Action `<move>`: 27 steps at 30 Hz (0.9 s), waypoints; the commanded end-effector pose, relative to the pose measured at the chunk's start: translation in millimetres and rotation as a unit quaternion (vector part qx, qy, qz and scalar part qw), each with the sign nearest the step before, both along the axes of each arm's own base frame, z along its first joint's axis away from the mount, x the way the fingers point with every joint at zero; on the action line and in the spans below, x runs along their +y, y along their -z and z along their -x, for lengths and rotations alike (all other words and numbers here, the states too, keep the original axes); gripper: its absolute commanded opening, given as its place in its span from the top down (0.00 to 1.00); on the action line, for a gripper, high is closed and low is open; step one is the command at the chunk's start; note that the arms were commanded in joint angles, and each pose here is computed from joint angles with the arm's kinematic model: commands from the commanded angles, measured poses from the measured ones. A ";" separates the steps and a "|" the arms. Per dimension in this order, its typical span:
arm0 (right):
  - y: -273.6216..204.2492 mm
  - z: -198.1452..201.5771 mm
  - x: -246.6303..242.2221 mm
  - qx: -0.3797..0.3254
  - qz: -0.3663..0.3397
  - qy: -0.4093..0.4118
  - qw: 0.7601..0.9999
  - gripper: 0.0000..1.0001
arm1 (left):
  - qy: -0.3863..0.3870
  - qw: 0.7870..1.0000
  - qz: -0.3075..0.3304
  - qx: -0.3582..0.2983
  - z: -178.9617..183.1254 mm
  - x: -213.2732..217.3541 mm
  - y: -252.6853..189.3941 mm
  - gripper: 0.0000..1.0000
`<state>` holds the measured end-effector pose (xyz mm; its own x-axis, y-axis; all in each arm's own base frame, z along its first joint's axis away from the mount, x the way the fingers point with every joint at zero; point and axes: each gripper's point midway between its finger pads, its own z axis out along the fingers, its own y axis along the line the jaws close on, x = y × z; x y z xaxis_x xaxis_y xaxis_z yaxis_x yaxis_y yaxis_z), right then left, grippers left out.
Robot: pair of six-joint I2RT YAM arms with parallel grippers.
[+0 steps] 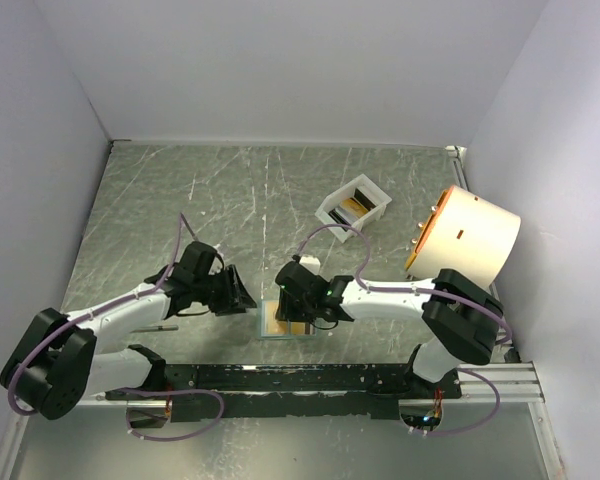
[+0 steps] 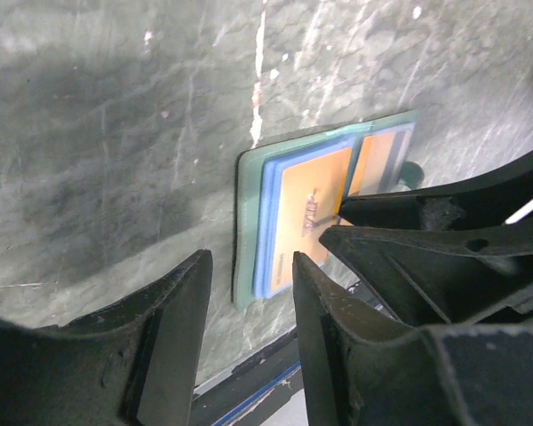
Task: Put the credit cards into the card holder
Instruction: Turn over the card slot in the card holder.
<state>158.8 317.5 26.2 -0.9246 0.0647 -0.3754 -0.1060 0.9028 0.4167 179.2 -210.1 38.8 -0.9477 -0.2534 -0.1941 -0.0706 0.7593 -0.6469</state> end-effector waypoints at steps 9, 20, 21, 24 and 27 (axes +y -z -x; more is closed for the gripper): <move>-15.6 -10.1 -14.2 -0.051 0.058 0.002 0.997 0.64 | 0.031 0.996 0.065 -0.044 -9.7 -20.1 -32.7 0.55; -14.7 -11.9 -37.7 -0.090 0.158 -0.004 0.983 0.57 | 0.070 0.988 0.133 -0.031 6.5 -55.3 -34.5 0.86; -14.0 -12.5 -39.1 -0.095 0.167 -0.004 0.981 0.57 | 0.072 0.987 0.139 -0.028 7.8 -57.5 -32.6 0.88; -8.8 -13.0 -40.9 -0.101 0.188 -0.010 0.977 0.56 | 0.071 0.988 0.133 -0.015 9.7 -58.6 -21.4 0.91; -0.8 -13.0 -42.2 -0.097 0.206 -0.017 0.974 0.56 | 0.063 0.992 0.112 -0.010 8.4 -54.8 -11.2 0.93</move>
